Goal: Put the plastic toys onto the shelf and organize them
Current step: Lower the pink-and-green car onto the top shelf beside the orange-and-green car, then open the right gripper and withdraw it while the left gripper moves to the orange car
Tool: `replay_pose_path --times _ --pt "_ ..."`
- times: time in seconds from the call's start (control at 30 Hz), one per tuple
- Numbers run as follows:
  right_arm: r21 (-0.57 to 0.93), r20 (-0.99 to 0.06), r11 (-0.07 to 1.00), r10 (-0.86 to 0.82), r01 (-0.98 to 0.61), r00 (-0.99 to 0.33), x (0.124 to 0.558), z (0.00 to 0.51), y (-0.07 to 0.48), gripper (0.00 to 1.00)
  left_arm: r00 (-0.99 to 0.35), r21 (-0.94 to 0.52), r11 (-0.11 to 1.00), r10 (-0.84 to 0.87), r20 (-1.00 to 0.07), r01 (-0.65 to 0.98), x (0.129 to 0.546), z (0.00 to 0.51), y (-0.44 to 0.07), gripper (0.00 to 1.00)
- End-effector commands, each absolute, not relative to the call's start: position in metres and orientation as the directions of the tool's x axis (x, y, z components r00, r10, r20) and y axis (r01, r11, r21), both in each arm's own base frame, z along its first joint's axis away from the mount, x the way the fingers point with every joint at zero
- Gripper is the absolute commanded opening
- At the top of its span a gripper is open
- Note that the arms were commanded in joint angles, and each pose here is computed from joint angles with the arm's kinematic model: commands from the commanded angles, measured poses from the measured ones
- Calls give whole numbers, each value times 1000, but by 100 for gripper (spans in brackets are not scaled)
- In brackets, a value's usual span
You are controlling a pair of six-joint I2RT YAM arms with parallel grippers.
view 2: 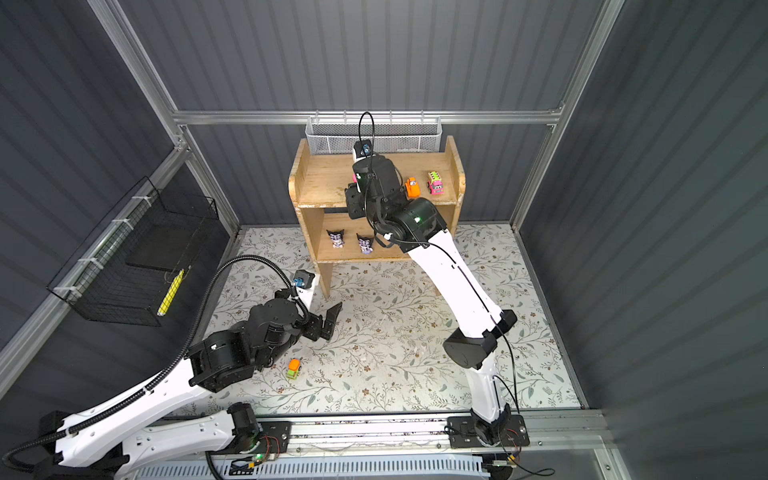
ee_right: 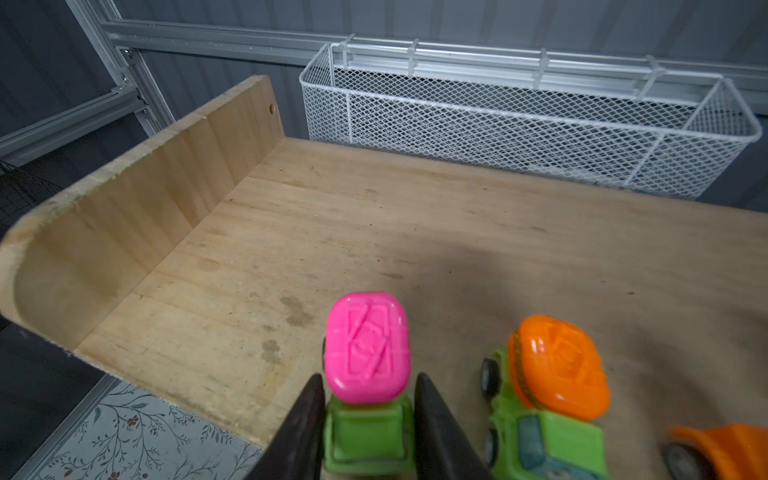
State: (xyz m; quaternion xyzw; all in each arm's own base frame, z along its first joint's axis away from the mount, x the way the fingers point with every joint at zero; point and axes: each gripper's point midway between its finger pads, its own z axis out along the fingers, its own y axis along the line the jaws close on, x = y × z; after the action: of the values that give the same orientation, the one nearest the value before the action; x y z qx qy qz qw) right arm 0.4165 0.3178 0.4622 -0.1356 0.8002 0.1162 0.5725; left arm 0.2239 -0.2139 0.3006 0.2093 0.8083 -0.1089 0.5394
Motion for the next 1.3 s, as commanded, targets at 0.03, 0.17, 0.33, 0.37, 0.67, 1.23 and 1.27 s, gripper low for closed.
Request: replay_pose_path --times 0.03,0.17,0.33,0.37,0.67,1.23,1.27 --pt "56 -953 937 -52 -344 -297 420 468 316 36 -306 62 897 213 -928 438 224 311 -204 100" --pt "62 -952 941 -45 -334 -302 424 467 313 37 -303 67 897 217 -928 437 224 311 -203 100" --pt "60 -952 946 -42 -319 -304 428 465 310 36 -298 73 898 220 -929 434 224 311 -201 100" --pt "62 -952 947 -39 -316 -304 429 465 309 37 -298 75 899 221 -929 432 224 311 -201 100" --pt "69 -954 948 -29 -312 -298 433 465 311 40 -295 88 900 230 -927 426 225 312 -199 100" --pt "55 -973 926 -34 -373 -226 414 495 315 62 -295 90 909 225 -929 407 224 319 -193 100" --pt "48 -976 926 -37 -375 -215 411 499 314 64 -295 87 910 220 -930 405 224 320 -192 100"
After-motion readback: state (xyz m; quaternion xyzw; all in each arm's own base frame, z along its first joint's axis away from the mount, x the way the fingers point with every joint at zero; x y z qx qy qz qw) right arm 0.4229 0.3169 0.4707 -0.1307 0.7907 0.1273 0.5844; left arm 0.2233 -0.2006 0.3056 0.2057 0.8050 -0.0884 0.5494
